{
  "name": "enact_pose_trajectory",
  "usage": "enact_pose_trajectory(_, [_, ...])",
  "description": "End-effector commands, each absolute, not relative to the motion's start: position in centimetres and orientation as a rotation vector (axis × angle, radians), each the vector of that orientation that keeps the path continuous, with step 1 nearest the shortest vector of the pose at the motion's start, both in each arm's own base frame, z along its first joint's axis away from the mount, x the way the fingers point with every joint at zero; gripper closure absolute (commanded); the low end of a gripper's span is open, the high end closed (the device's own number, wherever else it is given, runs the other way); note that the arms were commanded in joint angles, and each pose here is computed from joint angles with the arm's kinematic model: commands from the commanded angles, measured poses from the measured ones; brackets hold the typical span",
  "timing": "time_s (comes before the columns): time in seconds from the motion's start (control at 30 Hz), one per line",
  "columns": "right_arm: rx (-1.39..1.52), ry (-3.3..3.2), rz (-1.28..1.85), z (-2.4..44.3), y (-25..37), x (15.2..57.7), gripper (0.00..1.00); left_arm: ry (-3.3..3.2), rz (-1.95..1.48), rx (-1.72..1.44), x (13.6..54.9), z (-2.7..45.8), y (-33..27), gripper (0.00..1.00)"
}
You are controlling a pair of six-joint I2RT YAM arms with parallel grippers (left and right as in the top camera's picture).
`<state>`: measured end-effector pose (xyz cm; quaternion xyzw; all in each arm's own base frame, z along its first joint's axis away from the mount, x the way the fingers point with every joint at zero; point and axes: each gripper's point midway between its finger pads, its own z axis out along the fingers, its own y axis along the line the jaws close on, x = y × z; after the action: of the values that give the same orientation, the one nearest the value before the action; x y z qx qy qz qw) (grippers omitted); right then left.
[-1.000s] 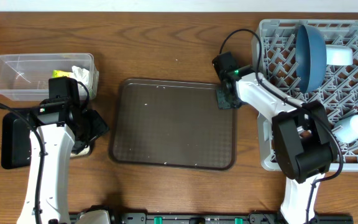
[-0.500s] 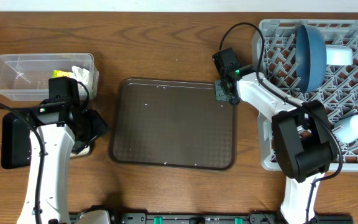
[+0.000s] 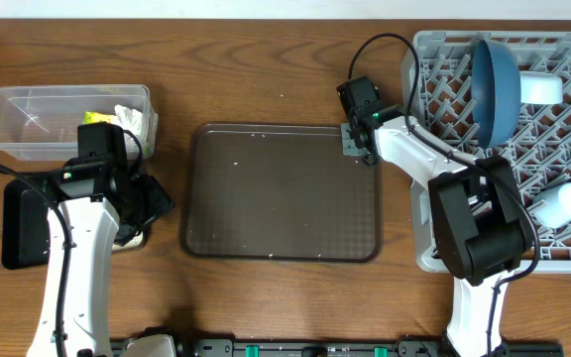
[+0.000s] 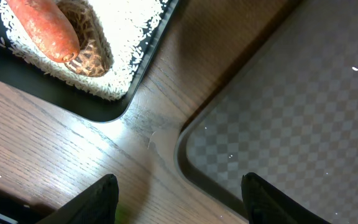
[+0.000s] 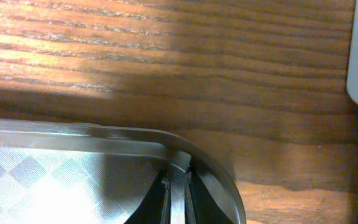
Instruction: Sort waste into correct bins and load items into the dishwasher rack
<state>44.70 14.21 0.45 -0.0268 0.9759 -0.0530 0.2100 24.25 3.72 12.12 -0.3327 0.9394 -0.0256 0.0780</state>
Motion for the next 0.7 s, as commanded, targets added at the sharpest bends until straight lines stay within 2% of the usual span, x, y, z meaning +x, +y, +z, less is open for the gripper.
enact_pose_trajectory(0.0, [-0.004,2.735,-0.227,-1.1,11.7,44.9,0.93,2.829,-0.056,-0.985,24.0,11.8,3.8,0.36])
enact_pose_trajectory(0.2, [-0.126,2.768,-0.105,0.0,13.6,44.3,0.90,2.828,-0.056,-0.984,24.0,11.8,3.8,0.33])
enact_pose_trajectory(0.37, [-0.145,2.729,-0.033,6.3,14.1,43.8,0.83,2.833,-0.075,-0.818,25.2,12.7,3.4,0.32])
enact_pose_trajectory(0.4, [-0.137,2.703,-0.021,8.0,14.0,43.8,0.76,2.836,-0.113,-0.748,25.7,13.1,2.7,0.31])
enact_pose_trajectory(0.5, [-0.119,2.634,0.069,12.3,13.9,43.5,0.47,2.841,-0.207,-0.518,27.0,14.3,0.1,0.25])
enact_pose_trajectory(0.57, [-0.106,2.596,0.140,15.0,13.4,43.1,0.32,2.843,-0.216,-0.388,27.4,14.8,-1.3,0.20])
enact_pose_trajectory(0.67, [-0.063,2.568,0.256,17.9,12.0,42.2,0.20,2.882,-0.218,-0.239,27.0,14.7,-3.1,0.14])
